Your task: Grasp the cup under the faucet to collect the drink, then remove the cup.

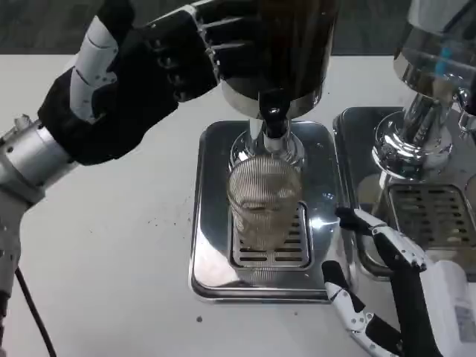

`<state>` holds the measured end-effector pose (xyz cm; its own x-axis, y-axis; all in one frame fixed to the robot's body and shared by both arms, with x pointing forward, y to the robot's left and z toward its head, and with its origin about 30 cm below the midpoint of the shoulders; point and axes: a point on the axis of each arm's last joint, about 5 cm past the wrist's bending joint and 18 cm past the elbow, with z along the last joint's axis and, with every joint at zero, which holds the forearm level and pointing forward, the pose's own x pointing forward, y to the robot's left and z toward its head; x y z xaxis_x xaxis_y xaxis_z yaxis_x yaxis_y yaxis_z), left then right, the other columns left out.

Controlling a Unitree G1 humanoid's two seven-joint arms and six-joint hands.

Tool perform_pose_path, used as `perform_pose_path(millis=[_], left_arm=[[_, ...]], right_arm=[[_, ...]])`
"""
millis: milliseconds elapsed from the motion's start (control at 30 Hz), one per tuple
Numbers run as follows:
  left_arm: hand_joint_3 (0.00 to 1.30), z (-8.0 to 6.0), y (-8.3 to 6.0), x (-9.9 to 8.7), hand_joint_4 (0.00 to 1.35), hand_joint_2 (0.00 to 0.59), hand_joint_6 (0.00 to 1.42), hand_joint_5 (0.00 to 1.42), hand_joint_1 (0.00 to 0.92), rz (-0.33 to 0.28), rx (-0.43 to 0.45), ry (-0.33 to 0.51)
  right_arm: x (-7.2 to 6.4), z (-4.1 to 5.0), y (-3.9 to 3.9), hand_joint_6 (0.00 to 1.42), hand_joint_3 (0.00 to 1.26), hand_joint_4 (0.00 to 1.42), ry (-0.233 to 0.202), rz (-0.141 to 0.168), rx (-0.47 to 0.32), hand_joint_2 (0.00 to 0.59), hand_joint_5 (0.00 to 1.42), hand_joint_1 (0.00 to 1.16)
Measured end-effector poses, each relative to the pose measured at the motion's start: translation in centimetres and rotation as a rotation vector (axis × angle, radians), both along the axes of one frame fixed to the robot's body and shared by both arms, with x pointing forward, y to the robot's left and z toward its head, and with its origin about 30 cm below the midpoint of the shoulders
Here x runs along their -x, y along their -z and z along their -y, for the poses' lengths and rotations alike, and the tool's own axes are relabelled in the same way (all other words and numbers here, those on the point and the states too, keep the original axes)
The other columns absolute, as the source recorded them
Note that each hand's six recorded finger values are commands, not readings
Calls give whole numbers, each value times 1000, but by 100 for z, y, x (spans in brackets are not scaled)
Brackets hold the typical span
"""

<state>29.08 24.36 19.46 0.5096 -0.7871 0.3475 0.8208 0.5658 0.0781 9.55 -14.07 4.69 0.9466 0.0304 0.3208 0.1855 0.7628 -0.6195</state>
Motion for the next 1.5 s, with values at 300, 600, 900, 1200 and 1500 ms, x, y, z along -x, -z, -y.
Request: perform_pose_path(millis=[300, 600, 900, 1200, 1500], left_arm=[[154, 202, 37, -86, 66, 102, 83, 138, 0, -33, -61, 57], [132, 376, 136, -142, 53, 94, 67, 123, 0, -37, -95, 56], [131, 407, 232, -152, 52, 87, 46, 119, 0, -31, -183, 41], [147, 351, 260, -141, 78, 73, 3, 130, 0, 36, -248, 17], [165, 308, 253, -134, 88, 71, 0, 130, 0, 164, -333, -17]], right_arm=[[-1, -35, 43, 324, 317, 352, 24, -1, -25, 396, 323, 446], [4, -59, 47, 323, 326, 352, 28, 6, -33, 405, 314, 434], [26, -88, 53, 323, 328, 352, 31, -1, -47, 405, 314, 430], [17, -96, 60, 323, 336, 352, 33, -5, -60, 405, 314, 427], [6, -89, 76, 323, 339, 352, 29, -15, -72, 399, 314, 421]])
